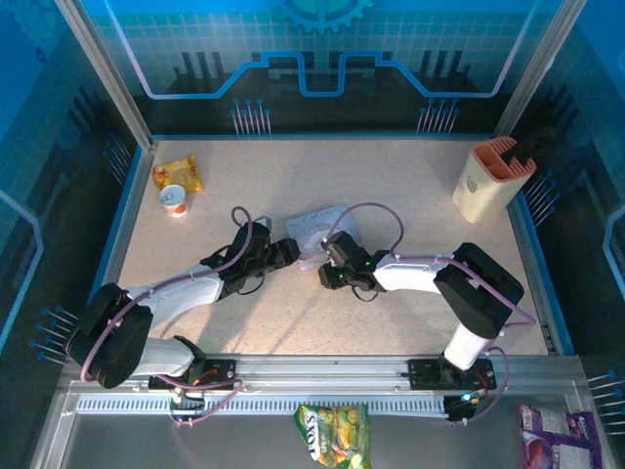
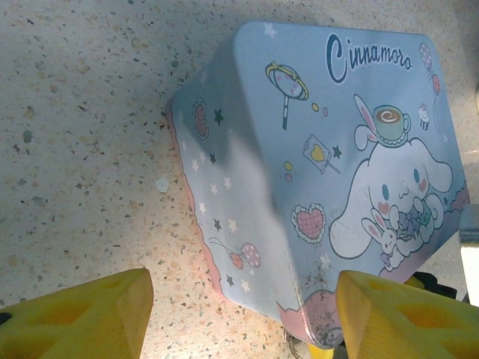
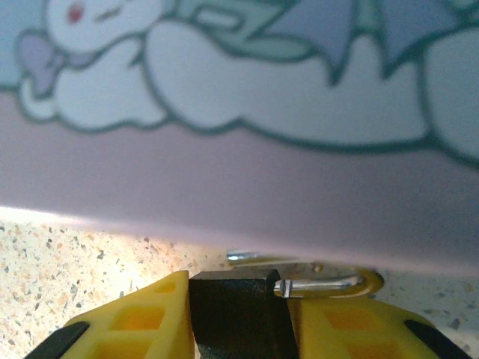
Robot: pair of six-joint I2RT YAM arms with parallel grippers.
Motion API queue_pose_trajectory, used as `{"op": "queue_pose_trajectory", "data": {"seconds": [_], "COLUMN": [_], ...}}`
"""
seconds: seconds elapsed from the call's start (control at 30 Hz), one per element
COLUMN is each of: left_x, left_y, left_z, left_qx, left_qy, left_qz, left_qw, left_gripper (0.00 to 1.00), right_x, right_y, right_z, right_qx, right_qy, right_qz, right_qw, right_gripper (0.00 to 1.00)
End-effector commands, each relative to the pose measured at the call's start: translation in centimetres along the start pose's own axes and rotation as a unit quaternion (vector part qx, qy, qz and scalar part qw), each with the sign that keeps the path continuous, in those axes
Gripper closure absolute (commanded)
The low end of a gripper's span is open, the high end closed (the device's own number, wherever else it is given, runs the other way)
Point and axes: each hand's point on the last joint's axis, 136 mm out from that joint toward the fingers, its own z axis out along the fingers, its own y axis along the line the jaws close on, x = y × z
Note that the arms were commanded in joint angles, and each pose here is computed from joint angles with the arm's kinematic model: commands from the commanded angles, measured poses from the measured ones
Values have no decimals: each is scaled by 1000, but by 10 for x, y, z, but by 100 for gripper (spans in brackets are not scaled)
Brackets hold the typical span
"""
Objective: Unlock the padlock with the key
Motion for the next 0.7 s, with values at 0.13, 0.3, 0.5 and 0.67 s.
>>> {"op": "queue_pose_trajectory", "data": {"seconds": [0.13, 0.3, 0.5, 0.67], "left_x": [-5, -5, -5, -6], "left_y": [-3, -3, -3, -7], "left_z": [1, 2, 3, 5], "left_qx": [6, 6, 7, 13], "left_qy": [-3, -3, -2, 0], "left_qz": [-8, -9, -7, -8], "left_qw": [1000, 1000, 1000, 1000], "left_gripper": [34, 34, 34, 34], "right_x": [-2, -3, -11, -14], "right_y": [-8, -19, -24, -24], "right_z": [-4, -8, -15, -19], "right_qx": [-19, -20, -43, -59], "right_qy": [-3, -10, -22, -28], "right_qz": [45, 69, 100, 115], "right_qw": [999, 997, 994, 991], "right_gripper": [68, 68, 68, 68]}}
